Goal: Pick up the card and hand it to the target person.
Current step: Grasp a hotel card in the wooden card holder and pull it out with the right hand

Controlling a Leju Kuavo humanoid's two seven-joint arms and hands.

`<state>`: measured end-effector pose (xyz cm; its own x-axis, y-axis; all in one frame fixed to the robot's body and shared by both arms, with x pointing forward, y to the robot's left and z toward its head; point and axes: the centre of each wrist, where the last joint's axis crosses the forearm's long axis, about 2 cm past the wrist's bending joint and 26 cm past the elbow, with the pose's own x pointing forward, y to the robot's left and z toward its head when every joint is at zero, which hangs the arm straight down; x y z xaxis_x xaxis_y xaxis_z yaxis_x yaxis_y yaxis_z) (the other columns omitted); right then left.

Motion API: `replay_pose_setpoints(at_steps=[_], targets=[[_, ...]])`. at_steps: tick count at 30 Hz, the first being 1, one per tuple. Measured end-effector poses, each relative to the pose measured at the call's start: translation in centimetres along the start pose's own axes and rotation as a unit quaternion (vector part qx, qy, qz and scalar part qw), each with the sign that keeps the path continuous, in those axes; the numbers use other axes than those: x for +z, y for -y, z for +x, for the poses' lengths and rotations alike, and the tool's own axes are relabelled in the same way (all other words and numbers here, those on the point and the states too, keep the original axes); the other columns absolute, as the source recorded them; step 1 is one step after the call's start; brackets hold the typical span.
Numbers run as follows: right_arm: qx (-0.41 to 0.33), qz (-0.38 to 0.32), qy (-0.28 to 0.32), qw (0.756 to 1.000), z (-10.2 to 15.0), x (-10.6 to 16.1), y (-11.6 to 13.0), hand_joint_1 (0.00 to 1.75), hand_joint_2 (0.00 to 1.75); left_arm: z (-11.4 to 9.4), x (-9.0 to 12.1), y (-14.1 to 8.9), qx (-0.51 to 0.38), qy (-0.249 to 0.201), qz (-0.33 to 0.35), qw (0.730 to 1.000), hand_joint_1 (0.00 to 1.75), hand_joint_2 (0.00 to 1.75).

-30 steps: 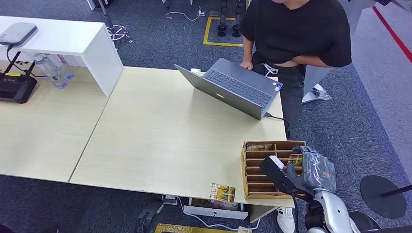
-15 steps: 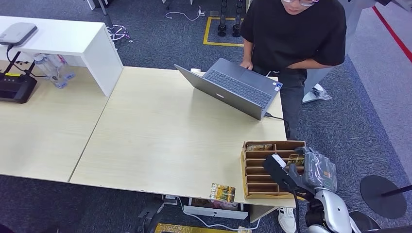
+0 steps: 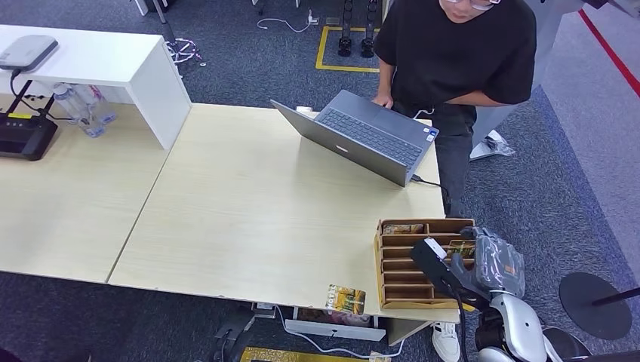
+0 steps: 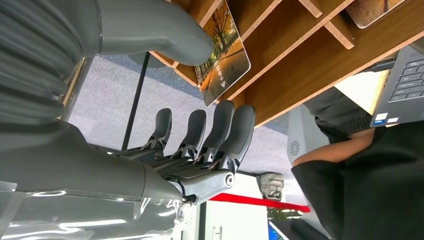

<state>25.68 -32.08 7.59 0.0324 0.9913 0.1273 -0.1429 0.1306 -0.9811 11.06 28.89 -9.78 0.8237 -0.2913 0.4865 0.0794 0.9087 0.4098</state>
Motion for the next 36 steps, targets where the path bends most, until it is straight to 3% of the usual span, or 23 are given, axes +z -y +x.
replay_pose_setpoints(at_steps=[19,36], targets=[[0.005,-0.007,0.003,1.0,0.2,-0.7,0.7,0.83,1.75,0.4,-0.1,-0.1,-0.004,0.004,-0.003,1.0,0.0,0.0],[-0.009,0.012,-0.004,1.0,1.1,-0.8,-0.6,0.86,1.75,0.7,-0.3,-0.1,-0.005,0.009,-0.003,1.0,0.0,0.0]])
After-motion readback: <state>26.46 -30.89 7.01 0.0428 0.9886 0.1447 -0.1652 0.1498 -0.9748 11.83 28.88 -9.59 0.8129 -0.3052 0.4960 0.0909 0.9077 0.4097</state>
